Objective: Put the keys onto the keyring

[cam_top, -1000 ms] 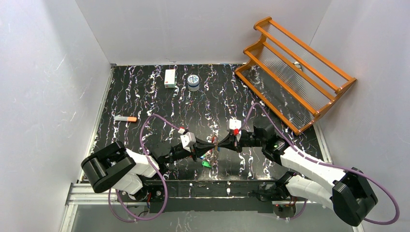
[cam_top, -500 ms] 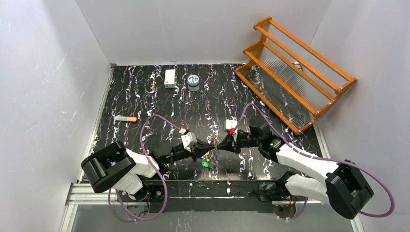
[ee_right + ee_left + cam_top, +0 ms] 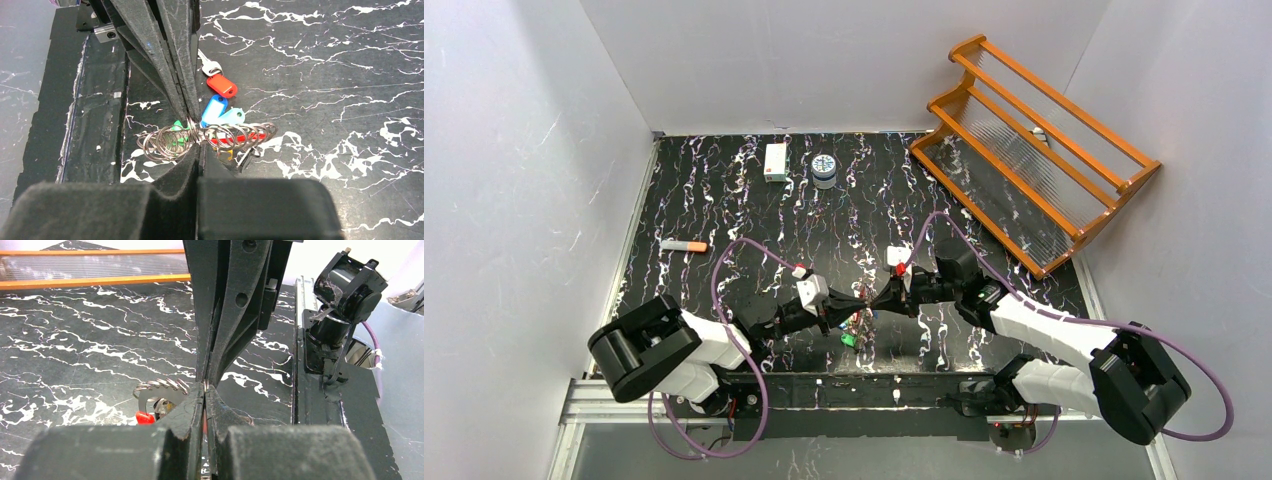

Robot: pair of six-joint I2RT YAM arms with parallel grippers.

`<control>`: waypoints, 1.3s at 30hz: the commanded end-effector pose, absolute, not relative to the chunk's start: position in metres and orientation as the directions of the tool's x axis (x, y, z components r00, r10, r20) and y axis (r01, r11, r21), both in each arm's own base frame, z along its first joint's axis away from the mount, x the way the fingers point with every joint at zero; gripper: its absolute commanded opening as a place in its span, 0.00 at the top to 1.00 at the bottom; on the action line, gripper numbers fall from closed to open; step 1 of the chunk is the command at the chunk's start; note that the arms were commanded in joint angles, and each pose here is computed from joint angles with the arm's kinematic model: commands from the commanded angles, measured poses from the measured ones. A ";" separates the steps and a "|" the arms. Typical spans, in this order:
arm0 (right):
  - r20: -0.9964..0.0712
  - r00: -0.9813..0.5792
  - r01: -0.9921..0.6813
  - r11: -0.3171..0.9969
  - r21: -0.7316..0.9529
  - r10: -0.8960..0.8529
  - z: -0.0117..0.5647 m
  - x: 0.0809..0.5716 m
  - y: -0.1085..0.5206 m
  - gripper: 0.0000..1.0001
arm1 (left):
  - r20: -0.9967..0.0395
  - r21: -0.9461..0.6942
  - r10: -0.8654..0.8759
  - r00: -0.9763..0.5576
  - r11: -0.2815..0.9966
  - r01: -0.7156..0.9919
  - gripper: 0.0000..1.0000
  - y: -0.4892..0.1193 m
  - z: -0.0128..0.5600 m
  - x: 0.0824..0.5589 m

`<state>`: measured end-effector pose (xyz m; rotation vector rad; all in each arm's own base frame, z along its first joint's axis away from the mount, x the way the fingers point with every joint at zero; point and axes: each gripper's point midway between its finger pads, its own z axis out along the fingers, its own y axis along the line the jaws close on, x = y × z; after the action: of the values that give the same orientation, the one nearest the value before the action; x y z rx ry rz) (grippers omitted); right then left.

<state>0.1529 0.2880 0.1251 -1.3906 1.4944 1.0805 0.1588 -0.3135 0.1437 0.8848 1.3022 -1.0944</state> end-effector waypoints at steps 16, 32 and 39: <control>-0.972 0.050 -0.994 0.080 -0.070 -0.228 0.163 0.159 0.281 0.47 | -0.933 0.025 -0.337 0.129 0.296 0.955 1.00 -0.303 0.217 0.155; -0.987 0.079 -0.995 -0.063 -0.071 -0.138 0.178 0.147 0.299 0.54 | -0.930 0.022 -0.346 0.124 0.284 0.959 1.00 -0.303 0.220 0.153; -0.991 0.079 -0.995 -0.076 -0.071 -0.107 0.183 0.148 0.304 0.60 | -0.932 0.018 -0.343 0.117 0.280 0.960 1.00 -0.304 0.218 0.153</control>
<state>0.1462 0.2967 0.1609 -1.3911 1.3039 1.1320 0.1578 -0.3090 0.1624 0.8498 1.2378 -1.0946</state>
